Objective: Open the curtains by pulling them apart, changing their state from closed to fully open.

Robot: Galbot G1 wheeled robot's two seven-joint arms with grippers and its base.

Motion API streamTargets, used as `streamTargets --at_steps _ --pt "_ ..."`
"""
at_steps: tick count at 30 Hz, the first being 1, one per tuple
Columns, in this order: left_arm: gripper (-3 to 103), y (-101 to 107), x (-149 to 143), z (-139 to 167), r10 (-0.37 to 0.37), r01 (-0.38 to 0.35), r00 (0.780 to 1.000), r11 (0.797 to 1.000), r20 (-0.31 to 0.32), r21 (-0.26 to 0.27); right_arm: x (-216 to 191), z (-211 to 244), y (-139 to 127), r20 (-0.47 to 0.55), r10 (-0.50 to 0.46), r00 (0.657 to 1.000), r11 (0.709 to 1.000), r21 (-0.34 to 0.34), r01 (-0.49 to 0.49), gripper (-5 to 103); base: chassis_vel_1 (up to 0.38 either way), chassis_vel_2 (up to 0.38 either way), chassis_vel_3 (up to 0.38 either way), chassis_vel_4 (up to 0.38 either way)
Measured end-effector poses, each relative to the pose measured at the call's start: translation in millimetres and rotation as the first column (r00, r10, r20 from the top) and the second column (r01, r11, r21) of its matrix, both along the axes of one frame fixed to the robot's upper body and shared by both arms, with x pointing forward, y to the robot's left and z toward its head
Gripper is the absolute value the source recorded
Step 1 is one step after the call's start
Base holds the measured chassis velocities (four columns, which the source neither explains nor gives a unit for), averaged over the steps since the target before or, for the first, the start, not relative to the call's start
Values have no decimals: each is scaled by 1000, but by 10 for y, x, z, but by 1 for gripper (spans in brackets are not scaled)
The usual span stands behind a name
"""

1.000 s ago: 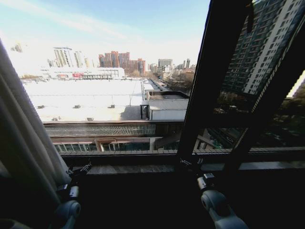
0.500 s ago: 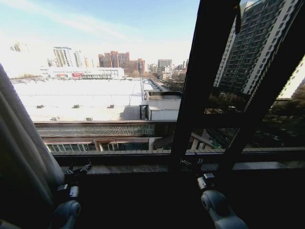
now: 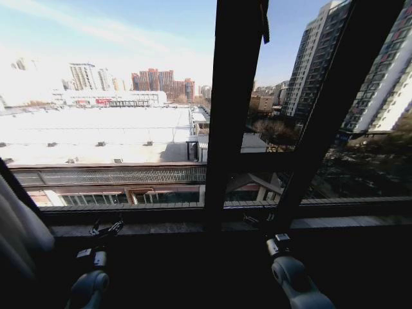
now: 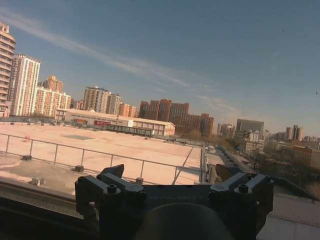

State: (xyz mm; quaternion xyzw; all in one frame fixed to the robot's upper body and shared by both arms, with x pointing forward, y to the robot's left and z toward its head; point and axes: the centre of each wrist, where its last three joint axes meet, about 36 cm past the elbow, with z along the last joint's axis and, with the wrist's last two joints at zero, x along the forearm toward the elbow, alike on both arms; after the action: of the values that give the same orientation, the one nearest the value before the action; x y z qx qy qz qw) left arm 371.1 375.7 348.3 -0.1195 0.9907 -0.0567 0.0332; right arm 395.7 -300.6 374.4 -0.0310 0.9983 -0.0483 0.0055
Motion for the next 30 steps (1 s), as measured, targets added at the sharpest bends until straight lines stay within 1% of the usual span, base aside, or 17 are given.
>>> streamTargets --at_steps 26,30 --pt "100 0 0 0 0 0 1000 1000 0 0 0 0 0 0 0 1000 1000 0 0 100 -358 -351 352 357" --pt "100 -1 0 -1 0 0 1000 1000 0 0 0 0 -1 0 0 1000 1000 0 0 100 -261 -296 280 290"
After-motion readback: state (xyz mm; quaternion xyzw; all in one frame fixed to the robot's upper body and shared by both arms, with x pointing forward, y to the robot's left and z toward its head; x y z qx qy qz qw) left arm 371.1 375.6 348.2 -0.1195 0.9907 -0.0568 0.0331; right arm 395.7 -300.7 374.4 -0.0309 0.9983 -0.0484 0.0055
